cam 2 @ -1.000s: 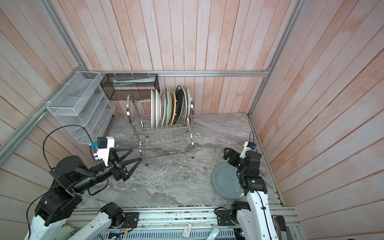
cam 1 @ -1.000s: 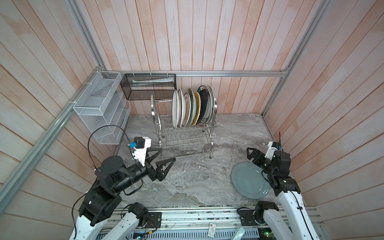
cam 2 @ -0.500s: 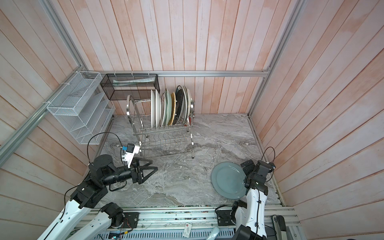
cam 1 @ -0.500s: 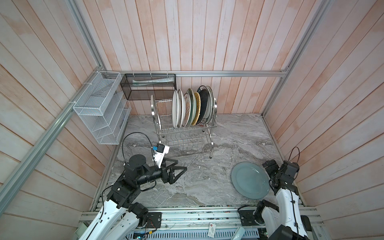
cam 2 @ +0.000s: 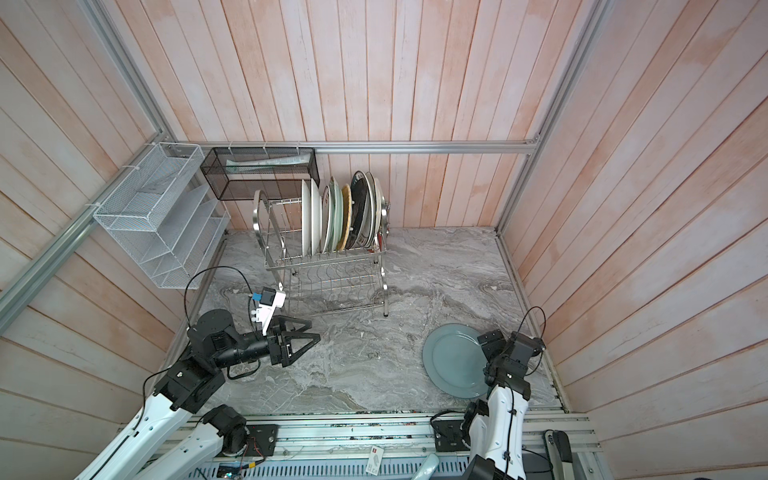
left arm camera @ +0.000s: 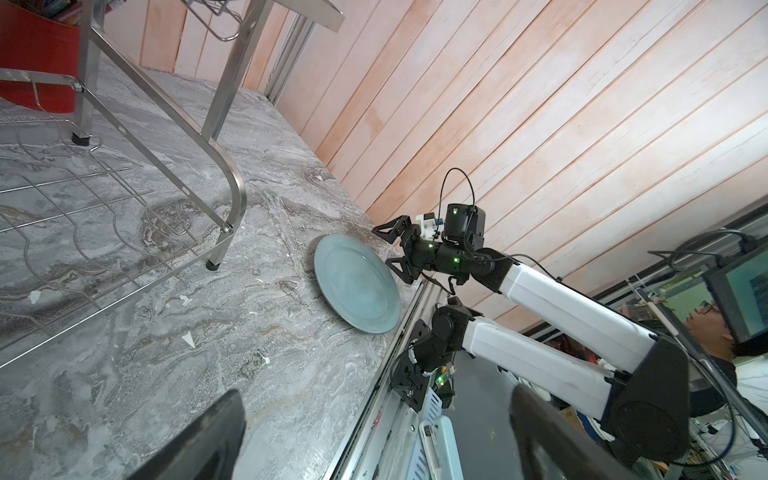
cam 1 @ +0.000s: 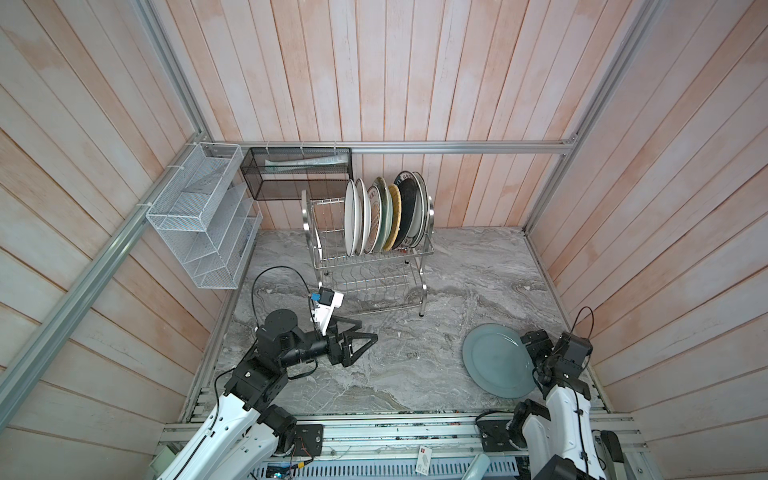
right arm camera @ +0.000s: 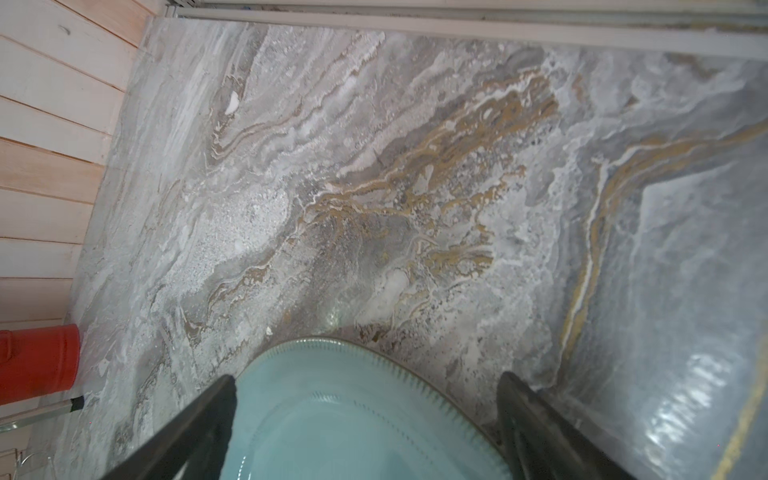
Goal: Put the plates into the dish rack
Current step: 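Draw the left gripper back while the right gripper reaches the pale green plate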
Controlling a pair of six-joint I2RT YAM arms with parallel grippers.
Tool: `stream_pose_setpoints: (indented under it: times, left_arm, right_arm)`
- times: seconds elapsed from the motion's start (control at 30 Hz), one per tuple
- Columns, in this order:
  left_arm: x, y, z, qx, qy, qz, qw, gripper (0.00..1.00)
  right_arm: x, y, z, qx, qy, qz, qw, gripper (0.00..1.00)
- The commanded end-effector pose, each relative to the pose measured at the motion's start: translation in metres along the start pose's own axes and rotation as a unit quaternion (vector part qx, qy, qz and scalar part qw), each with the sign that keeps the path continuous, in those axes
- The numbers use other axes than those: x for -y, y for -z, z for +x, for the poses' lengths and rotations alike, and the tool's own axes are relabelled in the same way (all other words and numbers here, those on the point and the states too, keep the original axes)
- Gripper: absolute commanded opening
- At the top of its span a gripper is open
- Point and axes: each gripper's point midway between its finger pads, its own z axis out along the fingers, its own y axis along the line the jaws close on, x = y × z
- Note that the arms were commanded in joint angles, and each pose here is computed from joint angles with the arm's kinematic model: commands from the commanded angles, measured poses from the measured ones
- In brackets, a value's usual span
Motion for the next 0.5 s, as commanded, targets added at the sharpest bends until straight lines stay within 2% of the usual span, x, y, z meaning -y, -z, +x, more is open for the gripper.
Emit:
stream_pose_setpoints:
  times: [0.0, 0.47]
  left_arm:
    - [-0.001, -0.006, 0.003, 0.004, 0.001, 0.015, 1.0, 1.0]
    - [-0.01, -0.014, -0.009, 0.038, 0.005, 0.007, 0.999, 1.0]
  right_arm:
    - [0.002, -0.002, 0.015, -0.026, -0.022, -0.014, 0.999, 0.98]
    - [-0.018, 0.005, 0.057, -0.116, -0.042, -0.099, 0.987, 0.98]
